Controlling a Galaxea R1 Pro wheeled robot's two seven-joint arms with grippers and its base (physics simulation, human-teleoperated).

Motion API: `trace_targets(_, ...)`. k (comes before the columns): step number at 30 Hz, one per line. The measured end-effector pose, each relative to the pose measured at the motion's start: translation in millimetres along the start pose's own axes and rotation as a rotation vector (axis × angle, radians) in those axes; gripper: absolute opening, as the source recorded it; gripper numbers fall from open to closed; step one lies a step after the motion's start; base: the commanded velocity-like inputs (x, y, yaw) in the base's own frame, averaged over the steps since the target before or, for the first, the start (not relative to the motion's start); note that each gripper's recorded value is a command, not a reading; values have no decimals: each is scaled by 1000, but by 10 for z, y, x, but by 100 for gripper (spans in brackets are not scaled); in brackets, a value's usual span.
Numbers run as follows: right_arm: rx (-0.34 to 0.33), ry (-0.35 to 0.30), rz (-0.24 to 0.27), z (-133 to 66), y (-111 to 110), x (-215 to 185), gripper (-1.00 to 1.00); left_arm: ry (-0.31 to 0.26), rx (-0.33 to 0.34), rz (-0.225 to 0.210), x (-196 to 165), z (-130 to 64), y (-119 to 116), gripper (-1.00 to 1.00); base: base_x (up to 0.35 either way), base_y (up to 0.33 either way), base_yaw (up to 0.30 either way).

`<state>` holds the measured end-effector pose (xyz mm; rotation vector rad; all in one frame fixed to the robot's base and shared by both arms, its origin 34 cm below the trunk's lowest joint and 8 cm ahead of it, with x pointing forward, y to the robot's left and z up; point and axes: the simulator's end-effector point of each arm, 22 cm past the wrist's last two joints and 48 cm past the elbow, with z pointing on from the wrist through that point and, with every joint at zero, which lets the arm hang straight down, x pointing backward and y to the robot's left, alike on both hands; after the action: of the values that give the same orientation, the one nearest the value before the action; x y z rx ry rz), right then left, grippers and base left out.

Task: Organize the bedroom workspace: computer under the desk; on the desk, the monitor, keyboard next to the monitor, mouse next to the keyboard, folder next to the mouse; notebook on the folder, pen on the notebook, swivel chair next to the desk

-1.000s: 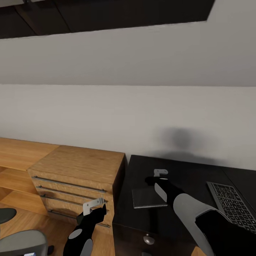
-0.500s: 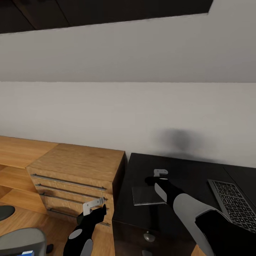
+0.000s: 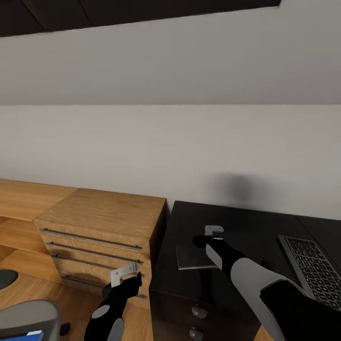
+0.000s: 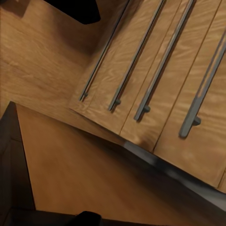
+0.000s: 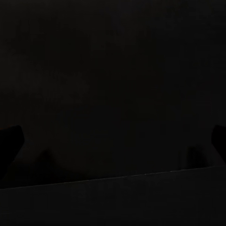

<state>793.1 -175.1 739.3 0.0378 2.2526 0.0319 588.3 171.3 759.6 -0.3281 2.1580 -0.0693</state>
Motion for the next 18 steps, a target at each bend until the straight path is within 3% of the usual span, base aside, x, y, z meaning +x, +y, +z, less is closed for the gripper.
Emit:
trace_targets(6, 1, -8, -23, 56, 3, 60, 100, -1, 1, 0, 91, 53, 19, 100, 0, 0, 0)
trace_targets(18, -11, -26, -9, 93, 54, 51, 100, -1, 3, 2, 169, 97, 25, 100, 0, 0, 0)
